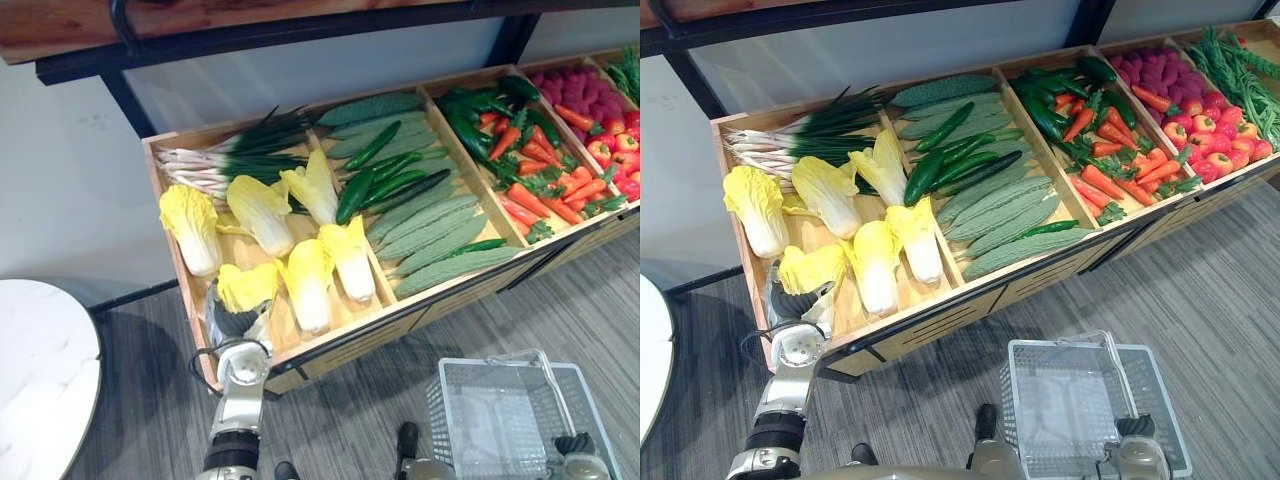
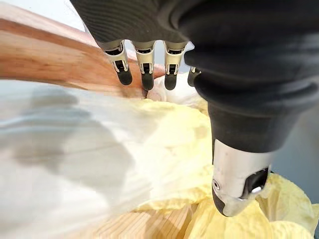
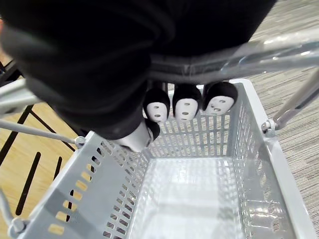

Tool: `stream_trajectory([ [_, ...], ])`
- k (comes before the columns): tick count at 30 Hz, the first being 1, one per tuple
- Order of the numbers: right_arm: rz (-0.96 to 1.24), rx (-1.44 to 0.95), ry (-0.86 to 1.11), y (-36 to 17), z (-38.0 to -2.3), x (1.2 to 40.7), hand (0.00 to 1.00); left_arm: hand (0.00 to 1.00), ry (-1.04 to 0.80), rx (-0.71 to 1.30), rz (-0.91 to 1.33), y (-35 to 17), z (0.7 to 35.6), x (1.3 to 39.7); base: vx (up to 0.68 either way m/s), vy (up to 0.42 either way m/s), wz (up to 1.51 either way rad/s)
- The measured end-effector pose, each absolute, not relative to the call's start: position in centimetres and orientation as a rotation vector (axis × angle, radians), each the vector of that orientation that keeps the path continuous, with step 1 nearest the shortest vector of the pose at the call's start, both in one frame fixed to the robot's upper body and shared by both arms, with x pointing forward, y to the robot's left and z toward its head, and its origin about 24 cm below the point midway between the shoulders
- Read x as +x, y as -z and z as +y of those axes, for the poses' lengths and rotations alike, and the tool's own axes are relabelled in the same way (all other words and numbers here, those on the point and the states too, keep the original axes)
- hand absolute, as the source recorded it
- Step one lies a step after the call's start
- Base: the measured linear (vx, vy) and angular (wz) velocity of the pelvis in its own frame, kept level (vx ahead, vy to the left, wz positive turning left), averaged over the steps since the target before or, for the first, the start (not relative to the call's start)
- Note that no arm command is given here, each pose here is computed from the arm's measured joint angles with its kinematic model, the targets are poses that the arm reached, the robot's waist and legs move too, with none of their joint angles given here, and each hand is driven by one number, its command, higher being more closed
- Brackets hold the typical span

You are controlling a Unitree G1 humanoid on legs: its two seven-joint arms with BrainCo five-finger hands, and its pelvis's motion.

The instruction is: Pick vegetable in the basket

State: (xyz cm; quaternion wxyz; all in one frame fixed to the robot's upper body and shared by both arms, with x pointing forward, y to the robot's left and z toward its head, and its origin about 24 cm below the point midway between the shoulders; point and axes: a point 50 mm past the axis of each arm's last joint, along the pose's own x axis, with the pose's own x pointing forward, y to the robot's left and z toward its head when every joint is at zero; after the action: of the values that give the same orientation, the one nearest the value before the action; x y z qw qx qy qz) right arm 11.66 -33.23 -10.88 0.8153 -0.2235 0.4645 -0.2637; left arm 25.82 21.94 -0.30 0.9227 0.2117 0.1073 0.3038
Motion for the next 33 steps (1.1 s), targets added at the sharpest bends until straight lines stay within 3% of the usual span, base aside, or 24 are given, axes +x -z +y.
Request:
stream_trajectory([
  [15, 0.999, -0.505, 0.567, 11.0, -33.1, 11.5, 1.00, 0.00, -0.555, 0.466, 0.225, 0.7, 20.7, 26.0, -0.01, -0.004, -0.01],
  [33, 0.996, -0.516, 0.578, 10.9, -33.1, 11.4, 1.00, 0.00, -0.524, 0.596, 0.406, 4.8, 21.5, 23.9, 0.00, 0.000, 0.00],
])
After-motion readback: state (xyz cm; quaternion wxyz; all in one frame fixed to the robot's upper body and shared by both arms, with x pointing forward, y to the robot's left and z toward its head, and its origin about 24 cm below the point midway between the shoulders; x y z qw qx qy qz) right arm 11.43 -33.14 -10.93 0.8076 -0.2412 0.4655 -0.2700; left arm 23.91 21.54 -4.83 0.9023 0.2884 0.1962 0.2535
